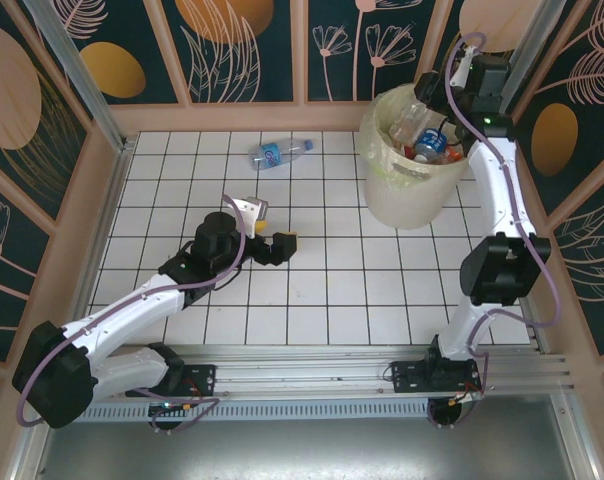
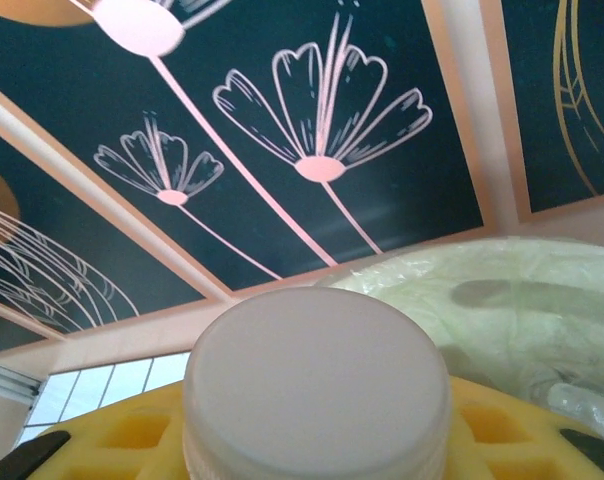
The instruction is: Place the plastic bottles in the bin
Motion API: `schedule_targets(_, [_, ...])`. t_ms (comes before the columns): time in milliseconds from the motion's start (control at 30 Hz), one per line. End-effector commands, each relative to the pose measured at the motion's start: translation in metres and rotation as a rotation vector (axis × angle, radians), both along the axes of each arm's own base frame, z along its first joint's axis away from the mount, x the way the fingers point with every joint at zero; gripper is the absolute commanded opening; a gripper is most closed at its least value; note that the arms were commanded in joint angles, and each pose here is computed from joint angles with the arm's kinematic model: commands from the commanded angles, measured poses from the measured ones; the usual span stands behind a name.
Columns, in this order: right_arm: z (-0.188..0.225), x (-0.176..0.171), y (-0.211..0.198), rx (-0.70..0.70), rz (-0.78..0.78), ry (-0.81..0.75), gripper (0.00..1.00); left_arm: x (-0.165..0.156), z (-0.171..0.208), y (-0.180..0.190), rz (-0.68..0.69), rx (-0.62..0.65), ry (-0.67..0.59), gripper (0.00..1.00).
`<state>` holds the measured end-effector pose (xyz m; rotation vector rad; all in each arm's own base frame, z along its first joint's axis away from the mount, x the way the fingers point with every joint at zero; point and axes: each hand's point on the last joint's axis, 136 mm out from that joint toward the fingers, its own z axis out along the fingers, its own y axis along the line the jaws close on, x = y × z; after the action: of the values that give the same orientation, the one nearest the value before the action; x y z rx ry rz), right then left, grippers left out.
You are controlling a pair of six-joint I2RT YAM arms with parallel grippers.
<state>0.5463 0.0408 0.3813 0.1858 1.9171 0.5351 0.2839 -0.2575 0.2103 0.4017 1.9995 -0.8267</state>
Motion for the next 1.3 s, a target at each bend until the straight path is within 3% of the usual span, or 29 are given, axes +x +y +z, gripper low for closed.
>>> schedule_targets(0, [-0.003, 0.004, -0.004, 0.011, 0.018, 0.042, 0.45, 0.003, 0.013, 0.0, 0.004, -0.001, -0.027, 0.99])
schedule_targets(267, [-0.014, 0.018, -0.012, 0.005, -0.029, 0.072, 0.63, 0.004, 0.019, 0.007, 0.032, 0.013, -0.045, 0.99])
schedule_targets(600, [0.028, 0.007, -0.06, -0.14, -0.281, 0.017, 0.83, 0.005, 0.018, 0.007, 0.036, 0.021, -0.041, 0.99])
schedule_targets(733, [0.043, -0.007, -0.068, -0.172, -0.353, -0.021, 0.84, 0.008, 0.016, 0.007, 0.052, 0.021, -0.024, 0.99])
schedule_targets(1067, [0.07, -0.089, 0.004, -0.205, -0.217, -0.241, 0.84, 0.03, 0.013, 0.012, 0.129, 0.08, -0.008, 0.99])
schedule_targets(1267, [0.06, -0.151, 0.056, -0.118, -0.024, -0.288, 0.84, 0.056, 0.009, 0.019, 0.154, 0.121, 0.0, 0.99])
